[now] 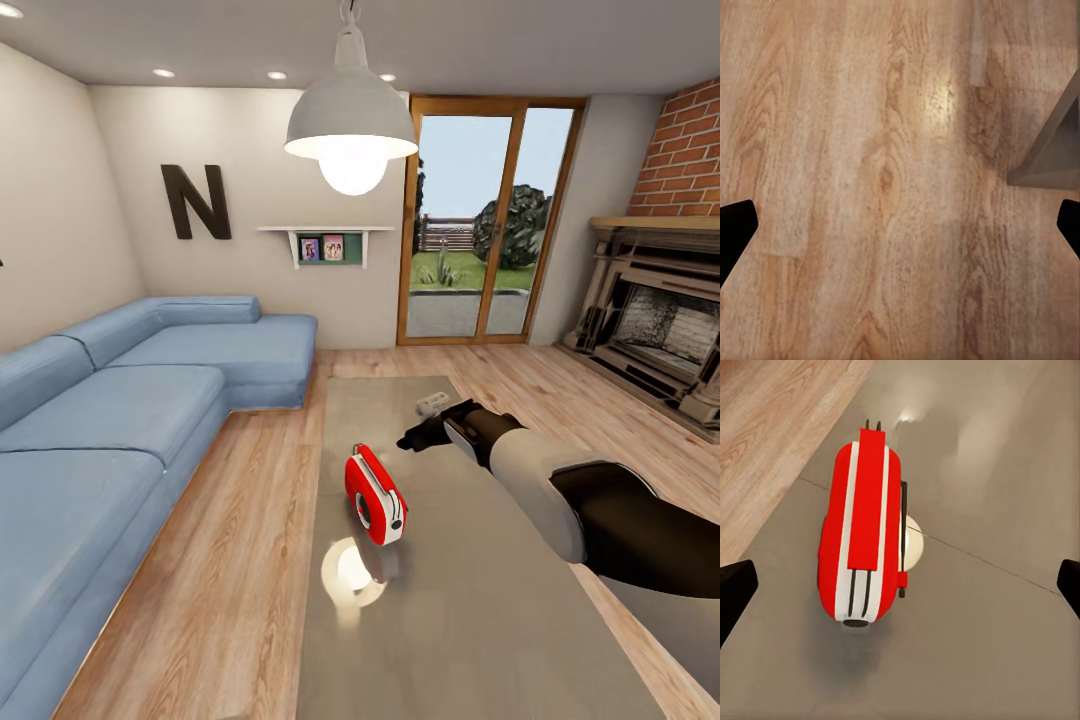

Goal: Turn on the radio receiver that's on the table in the living room.

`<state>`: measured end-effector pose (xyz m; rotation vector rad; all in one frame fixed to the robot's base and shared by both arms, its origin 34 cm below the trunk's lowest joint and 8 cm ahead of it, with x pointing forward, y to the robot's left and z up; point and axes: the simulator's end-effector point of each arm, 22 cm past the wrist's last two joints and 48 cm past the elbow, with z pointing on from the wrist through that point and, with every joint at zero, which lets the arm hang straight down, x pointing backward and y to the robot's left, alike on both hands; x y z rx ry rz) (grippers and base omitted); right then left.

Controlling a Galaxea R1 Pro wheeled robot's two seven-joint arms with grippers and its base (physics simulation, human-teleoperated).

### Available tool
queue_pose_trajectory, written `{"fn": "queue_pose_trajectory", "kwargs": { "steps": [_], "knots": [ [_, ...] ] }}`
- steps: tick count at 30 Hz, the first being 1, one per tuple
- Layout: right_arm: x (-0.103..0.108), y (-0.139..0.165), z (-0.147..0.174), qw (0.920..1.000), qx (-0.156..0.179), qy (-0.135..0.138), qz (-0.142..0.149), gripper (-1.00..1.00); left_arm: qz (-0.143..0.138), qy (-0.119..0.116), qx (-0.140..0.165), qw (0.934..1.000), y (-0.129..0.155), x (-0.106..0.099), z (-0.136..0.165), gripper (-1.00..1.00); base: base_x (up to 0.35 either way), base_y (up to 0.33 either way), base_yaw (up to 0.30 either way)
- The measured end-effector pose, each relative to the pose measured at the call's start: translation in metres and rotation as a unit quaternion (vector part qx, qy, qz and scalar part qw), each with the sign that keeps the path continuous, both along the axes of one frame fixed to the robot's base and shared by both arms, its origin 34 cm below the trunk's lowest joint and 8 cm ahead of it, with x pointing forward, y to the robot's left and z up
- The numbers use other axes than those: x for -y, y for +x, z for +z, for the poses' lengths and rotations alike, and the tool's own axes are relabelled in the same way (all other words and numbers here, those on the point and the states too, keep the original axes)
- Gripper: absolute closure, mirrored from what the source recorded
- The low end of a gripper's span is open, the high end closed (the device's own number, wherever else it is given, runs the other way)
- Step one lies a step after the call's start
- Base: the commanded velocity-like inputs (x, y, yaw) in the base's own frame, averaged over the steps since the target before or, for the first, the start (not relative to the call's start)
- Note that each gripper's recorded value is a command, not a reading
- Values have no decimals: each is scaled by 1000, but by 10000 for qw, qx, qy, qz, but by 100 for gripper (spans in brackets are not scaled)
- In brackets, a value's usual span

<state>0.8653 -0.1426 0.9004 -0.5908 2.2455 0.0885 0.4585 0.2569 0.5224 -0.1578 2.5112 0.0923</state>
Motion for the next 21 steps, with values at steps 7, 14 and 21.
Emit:
{"fn": "queue_pose_trajectory", "kwargs": {
  "steps": [7, 14, 21],
  "knots": [
    [0, 0, 0, 10000, 1, 5, -1, -100, 1, 1, -1, 10000, 0, 0, 0, -100, 0, 0, 0],
    [0, 1, 1, 10000, 11, 22, -38, -100, 1, -41, -18, 10000, -1, 3, -1, -100, 0, 0, 0],
    [-1, 1, -7, 10000, 8, 48, -62, -100, 12, -50, -14, 10000, -1, 4, -9, -100, 0, 0, 0]
  ]
}}
